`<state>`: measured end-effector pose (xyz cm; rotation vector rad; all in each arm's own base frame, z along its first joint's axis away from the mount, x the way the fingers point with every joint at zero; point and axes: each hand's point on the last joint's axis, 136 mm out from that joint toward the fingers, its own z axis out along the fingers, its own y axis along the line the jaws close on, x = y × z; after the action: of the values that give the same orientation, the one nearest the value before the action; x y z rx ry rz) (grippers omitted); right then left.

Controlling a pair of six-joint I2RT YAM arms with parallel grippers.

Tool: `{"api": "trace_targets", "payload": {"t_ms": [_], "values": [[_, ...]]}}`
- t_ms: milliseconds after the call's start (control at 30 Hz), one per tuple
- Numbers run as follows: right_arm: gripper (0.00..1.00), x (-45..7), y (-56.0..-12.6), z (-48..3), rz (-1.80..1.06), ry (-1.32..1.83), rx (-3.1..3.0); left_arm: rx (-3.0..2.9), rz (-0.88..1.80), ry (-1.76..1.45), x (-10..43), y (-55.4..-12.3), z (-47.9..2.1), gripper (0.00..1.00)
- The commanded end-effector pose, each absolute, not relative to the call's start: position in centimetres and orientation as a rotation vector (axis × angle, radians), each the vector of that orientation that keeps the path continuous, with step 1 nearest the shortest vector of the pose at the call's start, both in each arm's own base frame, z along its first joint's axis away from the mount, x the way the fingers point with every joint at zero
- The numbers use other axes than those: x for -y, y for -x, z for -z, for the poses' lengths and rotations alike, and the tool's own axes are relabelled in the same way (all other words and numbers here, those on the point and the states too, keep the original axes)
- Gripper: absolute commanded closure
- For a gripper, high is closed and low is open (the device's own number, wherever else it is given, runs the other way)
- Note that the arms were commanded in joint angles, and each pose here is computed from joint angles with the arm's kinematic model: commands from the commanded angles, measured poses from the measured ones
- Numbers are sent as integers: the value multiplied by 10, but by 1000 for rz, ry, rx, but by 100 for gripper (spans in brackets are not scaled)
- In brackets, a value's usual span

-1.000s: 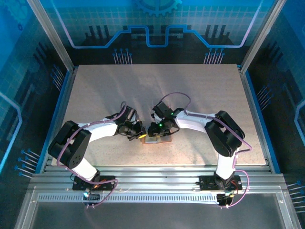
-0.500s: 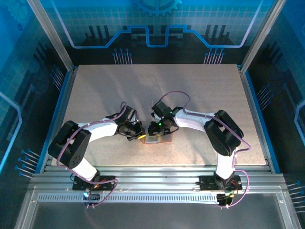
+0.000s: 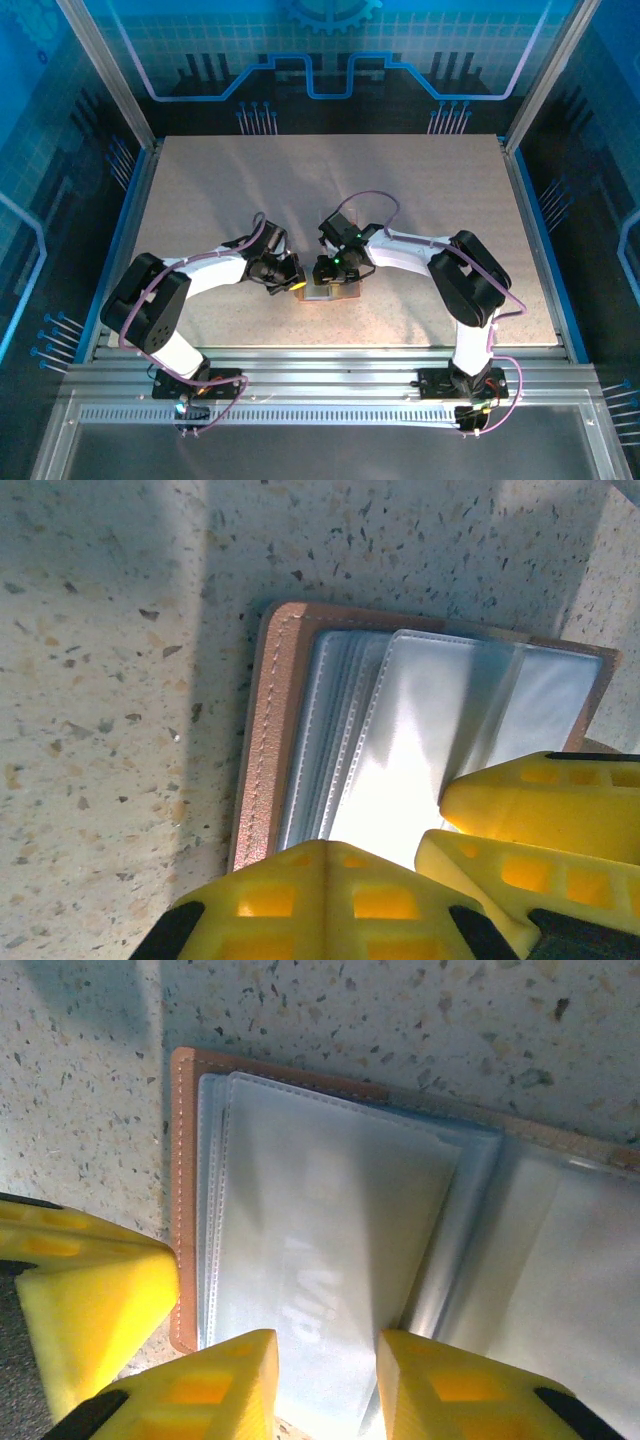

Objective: Take the credit cards out of the card holder

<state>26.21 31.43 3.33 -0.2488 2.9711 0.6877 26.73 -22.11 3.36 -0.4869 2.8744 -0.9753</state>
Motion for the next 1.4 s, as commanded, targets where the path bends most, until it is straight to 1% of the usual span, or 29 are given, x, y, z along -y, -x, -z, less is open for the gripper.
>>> {"api": "trace_targets", "payload": {"t_ms": [0,267,467,567,667,933,1367], "values": [[68,-307,-257,-31,-645,243,-2987,-2856,976,434,224,-271,-44,95],[68,-312,-261,-50,-699,234,-2934,-2859,967,437,223,-269,-43,95],[68,-329,-264,-59,-871,220,-2873,-2857,967,439,223,-269,-43,95],[68,-337,-263,-55,-987,192,-2875,-2860,964,440,222,-268,-42,95],[68,-338,-263,-47,-1022,166,-2880,-2872,937,446,219,-267,-40,95],[68,-329,-261,-36,-984,144,-2912,-2918,882,464,214,-261,-28,96],[68,-312,-259,-31,-870,125,-2940,-2975,812,500,206,-253,-10,97]]}}
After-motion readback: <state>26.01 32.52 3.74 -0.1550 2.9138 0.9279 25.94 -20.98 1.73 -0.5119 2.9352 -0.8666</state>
